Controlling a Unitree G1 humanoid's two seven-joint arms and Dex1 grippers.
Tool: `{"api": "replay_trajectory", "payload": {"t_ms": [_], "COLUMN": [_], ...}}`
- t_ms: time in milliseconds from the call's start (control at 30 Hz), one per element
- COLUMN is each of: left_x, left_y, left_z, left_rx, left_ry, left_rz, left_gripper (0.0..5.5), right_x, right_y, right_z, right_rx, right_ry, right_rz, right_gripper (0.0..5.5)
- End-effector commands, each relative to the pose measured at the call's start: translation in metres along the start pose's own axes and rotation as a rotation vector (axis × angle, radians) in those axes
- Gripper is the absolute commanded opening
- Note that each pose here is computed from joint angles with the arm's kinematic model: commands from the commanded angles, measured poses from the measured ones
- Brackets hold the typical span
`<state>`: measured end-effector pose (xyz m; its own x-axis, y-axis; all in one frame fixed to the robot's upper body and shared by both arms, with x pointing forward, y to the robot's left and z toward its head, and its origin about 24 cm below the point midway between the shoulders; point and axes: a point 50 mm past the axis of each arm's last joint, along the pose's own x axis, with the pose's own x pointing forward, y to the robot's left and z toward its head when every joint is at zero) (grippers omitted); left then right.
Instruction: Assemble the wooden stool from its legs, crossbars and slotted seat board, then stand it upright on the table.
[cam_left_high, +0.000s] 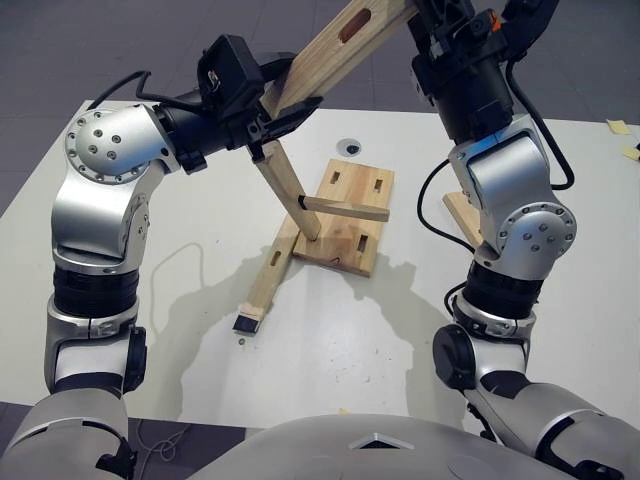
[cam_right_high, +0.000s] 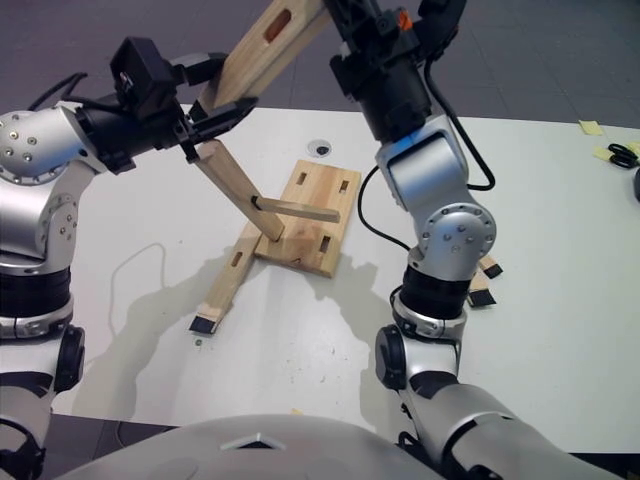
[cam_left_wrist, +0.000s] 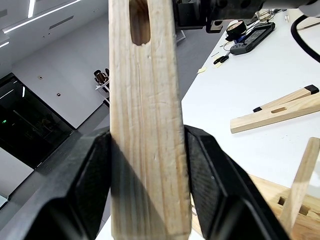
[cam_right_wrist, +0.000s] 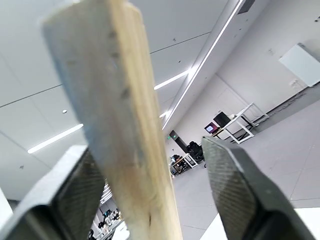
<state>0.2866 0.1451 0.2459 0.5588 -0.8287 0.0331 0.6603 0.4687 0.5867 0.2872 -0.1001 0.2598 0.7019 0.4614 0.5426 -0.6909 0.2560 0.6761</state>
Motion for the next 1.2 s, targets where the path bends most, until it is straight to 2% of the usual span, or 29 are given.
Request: {"api": "replay_trajectory", "payload": {"t_ms": [33,333,600,633,767,933,1000,1067,1200], "left_x": [0.000,0.000,0.000,0.000,0.000,-0.008,-0.021,-0.034,-0.052], "left_y": [-0.004,-0.008,-0.007,-0.006,0.001,0.018,0.026,0.030,0.030], "left_z": [0.000,-0.005,-0.004,-0.004,0.003,0.047,0.058,0.053,0.007], "left_rx": [-0.014,-0.012,-0.004,-0.005,-0.129,-0.509,-0.561,-0.568,-0.548], "left_ry": [0.000,0.022,0.028,0.029,-0.035,-0.369,-0.414,-0.335,0.005], "left_rz": [-0.014,-0.024,-0.028,-0.026,0.005,-0.040,-0.097,-0.151,-0.264], "left_gripper": [2.08,2.07,2.07,2.43,3.02,3.83,4.14,4.46,5.14], "right_x": [0.002,-0.001,-0.005,-0.005,-0.009,-0.017,-0.022,-0.031,-0.054], "right_y": [0.005,0.002,-0.004,-0.005,-0.008,-0.015,-0.018,-0.024,-0.040], "right_z": [0.000,-0.005,-0.006,-0.006,-0.005,0.004,0.011,0.024,0.063], "right_rx": [0.015,-0.032,-0.113,-0.119,-0.142,-0.158,-0.172,-0.205,-0.308], "right_ry": [-0.009,0.013,0.010,0.010,-0.001,-0.045,-0.074,-0.113,-0.186], "right_rz": [-0.004,-0.020,-0.045,-0.049,-0.067,-0.111,-0.138,-0.180,-0.292], "right_gripper": [2.44,1.14,1.04,1.04,1.04,1.04,1.04,1.04,1.04]}}
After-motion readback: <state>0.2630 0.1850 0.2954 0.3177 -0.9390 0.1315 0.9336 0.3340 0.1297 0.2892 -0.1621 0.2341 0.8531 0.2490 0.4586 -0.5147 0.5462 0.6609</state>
